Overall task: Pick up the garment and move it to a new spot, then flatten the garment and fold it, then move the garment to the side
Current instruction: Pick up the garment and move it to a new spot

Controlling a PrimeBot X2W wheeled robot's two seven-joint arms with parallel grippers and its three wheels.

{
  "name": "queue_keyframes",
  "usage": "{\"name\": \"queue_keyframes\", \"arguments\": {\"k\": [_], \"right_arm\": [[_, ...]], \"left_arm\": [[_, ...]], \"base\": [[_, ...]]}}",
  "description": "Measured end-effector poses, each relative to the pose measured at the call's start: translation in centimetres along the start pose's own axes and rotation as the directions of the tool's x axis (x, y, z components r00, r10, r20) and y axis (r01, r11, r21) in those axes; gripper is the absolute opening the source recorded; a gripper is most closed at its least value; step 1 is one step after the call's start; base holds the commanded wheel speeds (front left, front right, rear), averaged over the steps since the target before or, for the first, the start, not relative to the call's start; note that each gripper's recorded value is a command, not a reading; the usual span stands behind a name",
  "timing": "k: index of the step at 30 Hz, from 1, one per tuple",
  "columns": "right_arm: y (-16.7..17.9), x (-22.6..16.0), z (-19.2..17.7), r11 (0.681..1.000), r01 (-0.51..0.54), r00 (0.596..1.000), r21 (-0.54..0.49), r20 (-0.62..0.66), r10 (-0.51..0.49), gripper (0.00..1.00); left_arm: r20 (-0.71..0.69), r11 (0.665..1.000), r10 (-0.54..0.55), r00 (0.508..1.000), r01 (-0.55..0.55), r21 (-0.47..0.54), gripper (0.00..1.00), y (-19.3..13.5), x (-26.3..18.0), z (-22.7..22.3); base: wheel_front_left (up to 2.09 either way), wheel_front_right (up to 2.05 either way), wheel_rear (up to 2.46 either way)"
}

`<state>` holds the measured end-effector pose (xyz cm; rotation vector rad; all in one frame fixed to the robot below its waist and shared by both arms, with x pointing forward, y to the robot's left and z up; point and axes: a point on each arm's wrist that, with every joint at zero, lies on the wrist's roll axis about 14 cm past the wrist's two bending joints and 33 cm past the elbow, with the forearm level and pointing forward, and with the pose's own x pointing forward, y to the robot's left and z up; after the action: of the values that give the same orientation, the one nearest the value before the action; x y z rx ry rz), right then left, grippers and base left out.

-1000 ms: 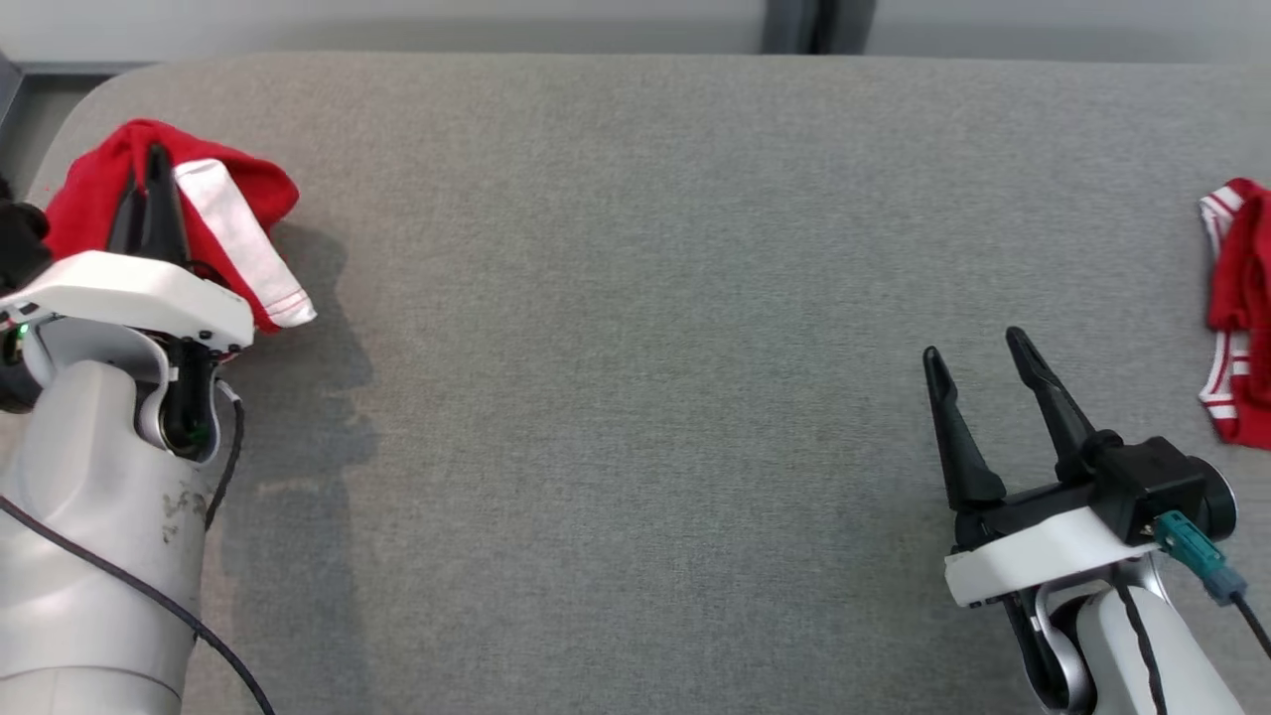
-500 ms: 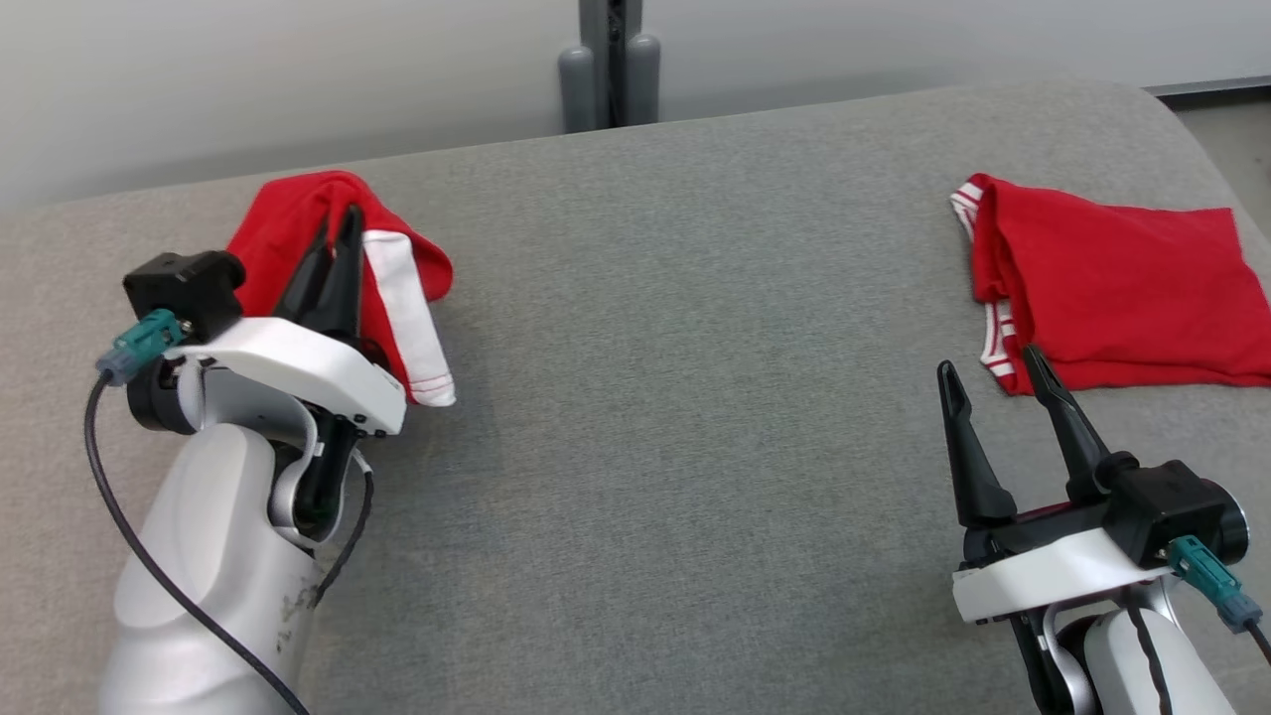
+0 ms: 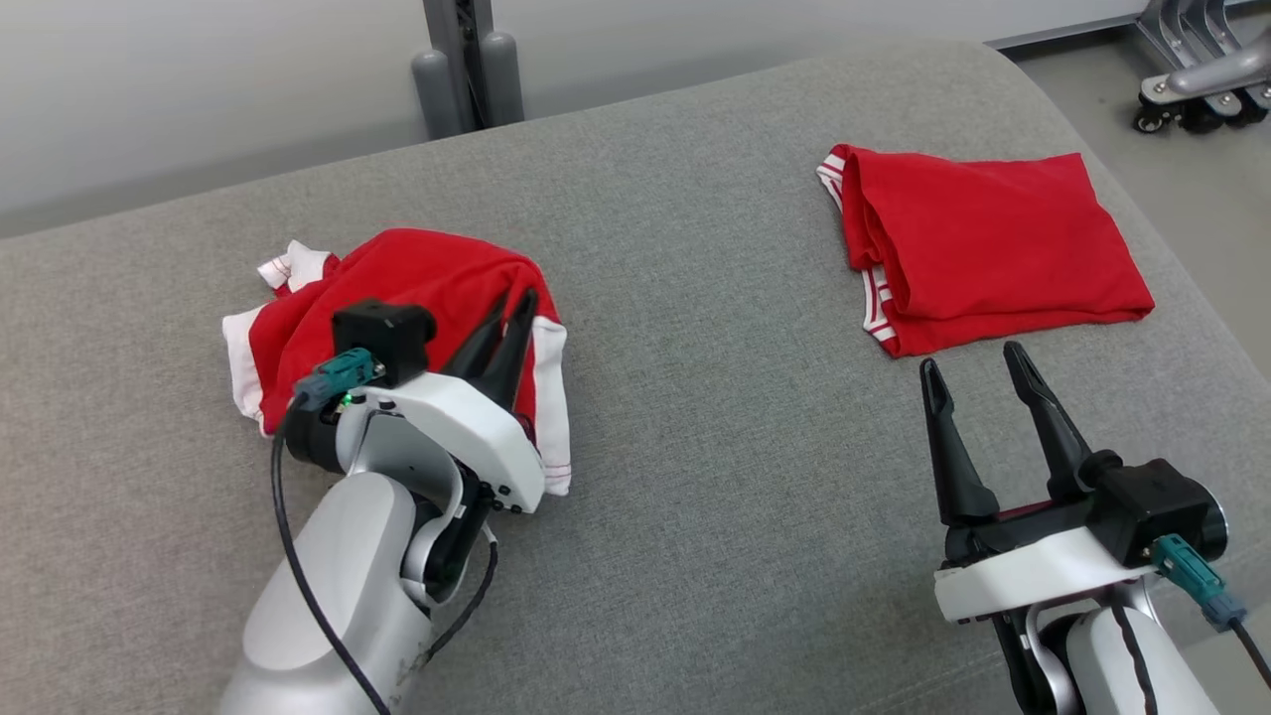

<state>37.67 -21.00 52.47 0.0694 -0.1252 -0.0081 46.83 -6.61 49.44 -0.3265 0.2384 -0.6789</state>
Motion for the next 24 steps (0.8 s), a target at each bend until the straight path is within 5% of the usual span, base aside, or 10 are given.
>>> {"name": "queue_keyframes", "arguments": {"k": [11,12,14,24], "right_arm": [[-0.1,0.7,-1.4,1.0,0.011,0.999,0.0,-0.039,-0.011,1.0],[0.0,0.7,-1.5,1.0,0.008,0.999,0.002,-0.043,-0.008,1.0],[0.3,0.9,-1.6,1.0,0.0,0.999,0.006,-0.044,0.001,1.0],[3.6,1.7,-1.5,0.995,-0.096,0.995,0.039,-0.028,0.097,1.0]], "left_arm": [[-0.185,0.999,-0.043,0.982,0.036,-0.039,0.0,-0.7,1.3,-7.0],[-0.184,0.999,-0.044,0.982,0.038,-0.037,0.15,-0.6,1.4,-7.1],[-0.174,0.999,-0.042,0.984,0.037,-0.033,1.0,-0.4,1.7,-6.9],[0.051,0.998,0.019,0.999,-0.016,-0.062,1.0,0.9,0.3,-1.7]], "base": [[0.0,0.0,0.0],[0.0,0.0,0.0],[0.0,0.0,0.0],[0.0,0.0,0.0]]}}
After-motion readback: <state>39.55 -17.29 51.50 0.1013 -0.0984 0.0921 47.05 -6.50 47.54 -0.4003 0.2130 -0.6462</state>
